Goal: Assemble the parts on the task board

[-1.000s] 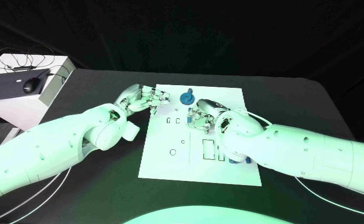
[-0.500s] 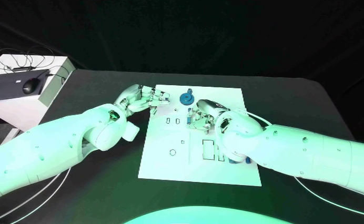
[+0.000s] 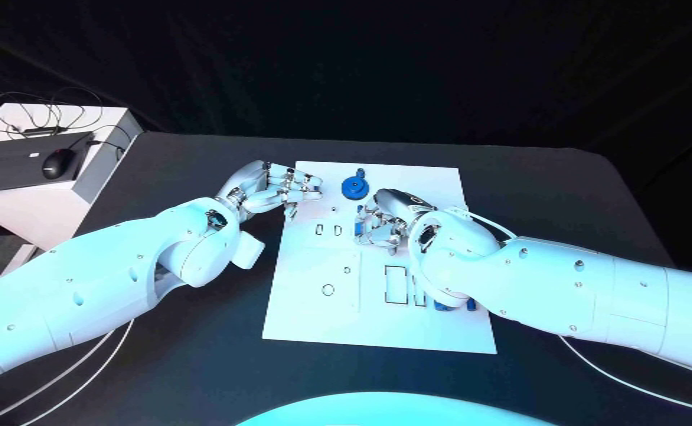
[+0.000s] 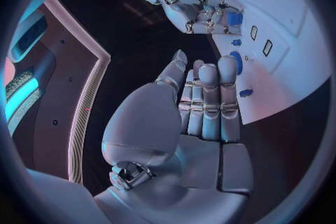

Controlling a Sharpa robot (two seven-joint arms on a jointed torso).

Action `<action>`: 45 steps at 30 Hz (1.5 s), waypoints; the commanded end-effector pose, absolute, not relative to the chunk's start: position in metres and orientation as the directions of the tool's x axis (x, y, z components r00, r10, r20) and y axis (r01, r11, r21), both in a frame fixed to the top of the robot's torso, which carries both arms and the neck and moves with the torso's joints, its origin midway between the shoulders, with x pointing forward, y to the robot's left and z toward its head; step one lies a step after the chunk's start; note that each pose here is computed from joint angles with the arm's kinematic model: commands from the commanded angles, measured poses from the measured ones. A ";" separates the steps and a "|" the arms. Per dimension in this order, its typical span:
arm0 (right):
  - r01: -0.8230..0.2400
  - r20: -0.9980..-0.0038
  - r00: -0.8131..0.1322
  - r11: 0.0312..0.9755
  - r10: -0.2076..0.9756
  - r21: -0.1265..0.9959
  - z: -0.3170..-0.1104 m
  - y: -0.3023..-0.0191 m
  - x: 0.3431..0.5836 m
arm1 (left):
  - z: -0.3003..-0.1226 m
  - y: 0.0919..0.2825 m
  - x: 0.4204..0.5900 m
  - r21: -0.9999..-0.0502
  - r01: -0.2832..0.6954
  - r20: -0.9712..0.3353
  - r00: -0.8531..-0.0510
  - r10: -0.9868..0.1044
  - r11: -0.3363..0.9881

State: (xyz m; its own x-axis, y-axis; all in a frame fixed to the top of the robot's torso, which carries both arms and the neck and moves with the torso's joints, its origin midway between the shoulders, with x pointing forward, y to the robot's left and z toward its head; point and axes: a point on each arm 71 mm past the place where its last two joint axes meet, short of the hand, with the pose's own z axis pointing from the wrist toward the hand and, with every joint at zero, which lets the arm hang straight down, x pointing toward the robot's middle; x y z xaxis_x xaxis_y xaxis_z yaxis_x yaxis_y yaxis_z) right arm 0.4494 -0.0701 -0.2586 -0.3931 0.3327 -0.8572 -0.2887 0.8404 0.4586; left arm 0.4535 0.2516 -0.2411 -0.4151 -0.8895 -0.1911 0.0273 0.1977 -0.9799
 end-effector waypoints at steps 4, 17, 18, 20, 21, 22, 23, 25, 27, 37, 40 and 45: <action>-0.309 -0.861 -0.371 0.829 0.347 0.467 -0.256 -0.070 0.449 | -0.241 0.251 0.453 -0.981 0.031 -0.185 -0.427 -0.885 0.191; -0.318 -0.859 -0.348 0.815 0.375 0.484 -0.253 -0.072 0.447 | -0.241 0.252 0.453 -0.981 0.030 -0.186 -0.426 -0.885 0.192; -0.319 -0.859 -0.348 0.814 0.376 0.485 -0.253 -0.073 0.447 | -0.241 0.252 0.453 -0.981 0.030 -0.186 -0.426 -0.885 0.192; -0.320 -0.859 -0.346 0.812 0.378 0.487 -0.252 -0.073 0.446 | -0.241 0.252 0.453 -0.981 0.029 -0.187 -0.425 -0.886 0.193; -0.321 -0.858 -0.346 0.811 0.380 0.488 -0.252 -0.073 0.446 | -0.241 0.252 0.453 -0.981 0.029 -0.187 -0.425 -0.886 0.193; -0.322 -0.858 -0.345 0.810 0.381 0.490 -0.252 -0.074 0.446 | -0.241 0.252 0.453 -0.981 0.029 -0.187 -0.425 -0.886 0.193; -0.323 -0.857 -0.345 0.809 0.382 0.491 -0.252 -0.074 0.445 | -0.241 0.252 0.453 -0.981 0.029 -0.187 -0.425 -0.886 0.193; -0.325 -0.856 -0.346 0.807 0.384 0.493 -0.251 -0.074 0.444 | -0.241 0.253 0.453 -0.981 0.028 -0.187 -0.424 -0.886 0.194; -0.327 -0.855 -0.347 0.805 0.386 0.496 -0.251 -0.075 0.443 | -0.241 0.253 0.454 -0.981 0.028 -0.187 -0.424 -0.886 0.194; -0.346 -0.811 -0.336 0.738 0.479 0.579 -0.242 -0.083 0.439 | -0.243 0.255 0.454 -0.979 0.014 -0.191 -0.419 -0.887 0.204; -0.361 -0.770 -0.309 0.681 0.558 0.638 -0.232 -0.087 0.442 | -0.244 0.255 0.454 -0.976 -0.003 -0.195 -0.419 -0.887 0.216; -0.389 -0.688 -0.272 0.577 0.673 0.718 -0.212 -0.100 0.451 | -0.250 0.257 0.454 -0.965 -0.058 -0.206 -0.427 -0.880 0.254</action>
